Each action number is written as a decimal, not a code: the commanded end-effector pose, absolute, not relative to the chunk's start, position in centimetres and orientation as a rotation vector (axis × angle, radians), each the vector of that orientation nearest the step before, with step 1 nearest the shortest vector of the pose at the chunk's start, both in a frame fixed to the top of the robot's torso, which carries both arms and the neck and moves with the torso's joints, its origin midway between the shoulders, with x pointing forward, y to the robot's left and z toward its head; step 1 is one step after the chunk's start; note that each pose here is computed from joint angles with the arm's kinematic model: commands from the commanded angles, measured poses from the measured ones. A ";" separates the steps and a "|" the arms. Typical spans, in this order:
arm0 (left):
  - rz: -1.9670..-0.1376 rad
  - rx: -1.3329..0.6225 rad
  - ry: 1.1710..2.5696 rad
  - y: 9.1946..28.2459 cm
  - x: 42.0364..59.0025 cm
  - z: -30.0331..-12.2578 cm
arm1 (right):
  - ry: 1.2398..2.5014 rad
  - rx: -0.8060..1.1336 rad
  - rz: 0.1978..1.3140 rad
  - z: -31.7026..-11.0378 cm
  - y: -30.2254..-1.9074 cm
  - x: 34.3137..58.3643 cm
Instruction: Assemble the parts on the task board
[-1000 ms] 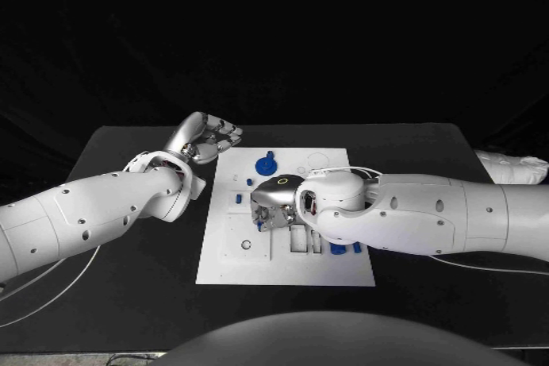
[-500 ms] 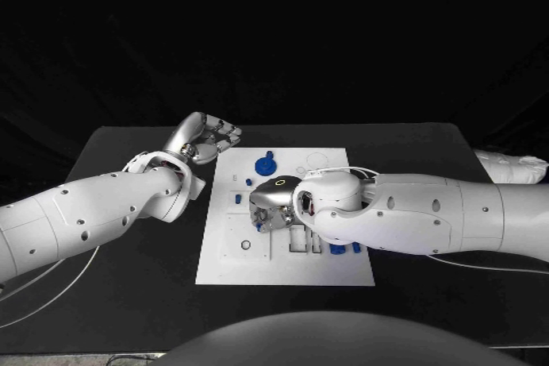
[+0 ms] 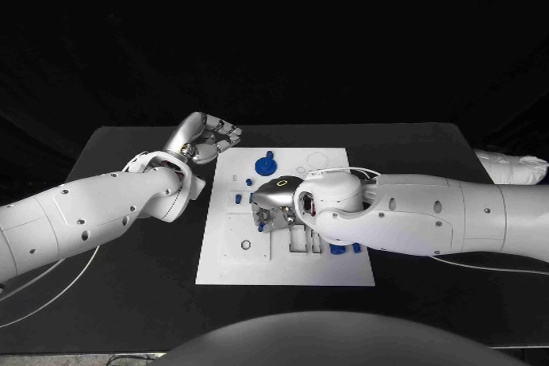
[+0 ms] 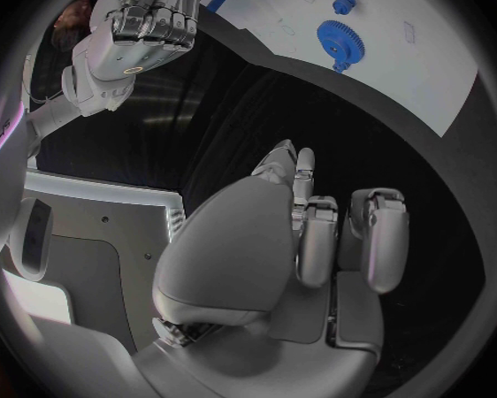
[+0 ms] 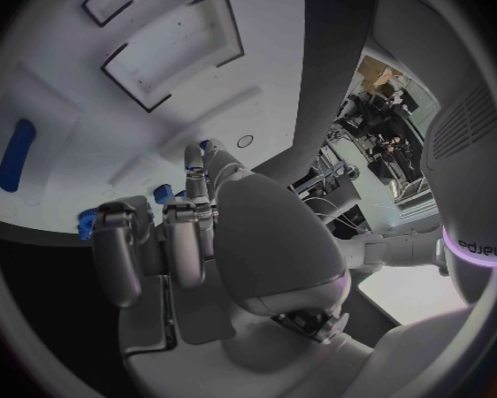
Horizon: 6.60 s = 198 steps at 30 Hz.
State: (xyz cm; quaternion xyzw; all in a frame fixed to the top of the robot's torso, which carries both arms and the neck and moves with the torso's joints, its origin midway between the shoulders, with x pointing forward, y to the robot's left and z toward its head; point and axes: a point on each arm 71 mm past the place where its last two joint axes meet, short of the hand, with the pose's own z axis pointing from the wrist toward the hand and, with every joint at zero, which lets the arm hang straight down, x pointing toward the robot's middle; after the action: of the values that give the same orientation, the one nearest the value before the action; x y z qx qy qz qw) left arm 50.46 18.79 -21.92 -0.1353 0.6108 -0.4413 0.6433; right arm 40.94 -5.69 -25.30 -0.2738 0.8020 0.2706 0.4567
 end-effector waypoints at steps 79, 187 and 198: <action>-1.022 -0.290 1.387 18.4 50.4 -22.0 | 1.892 -0.490 0.483 -23.1 -17.7 43.5; -1.026 -0.280 1.398 18.2 50.6 -22.0 | 1.861 -0.815 0.854 -22.7 -3.4 38.3; -1.027 -0.279 1.395 18.2 50.5 -22.0 | 1.806 -0.862 0.849 -22.7 -2.6 38.1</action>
State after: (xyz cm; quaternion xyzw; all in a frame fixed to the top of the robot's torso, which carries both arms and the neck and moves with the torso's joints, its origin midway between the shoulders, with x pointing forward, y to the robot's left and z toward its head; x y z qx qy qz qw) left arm 50.63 18.51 -22.11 -0.1294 0.6119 -0.4428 0.6424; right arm 38.23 -2.77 -22.63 -0.3284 0.7456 0.3502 0.4621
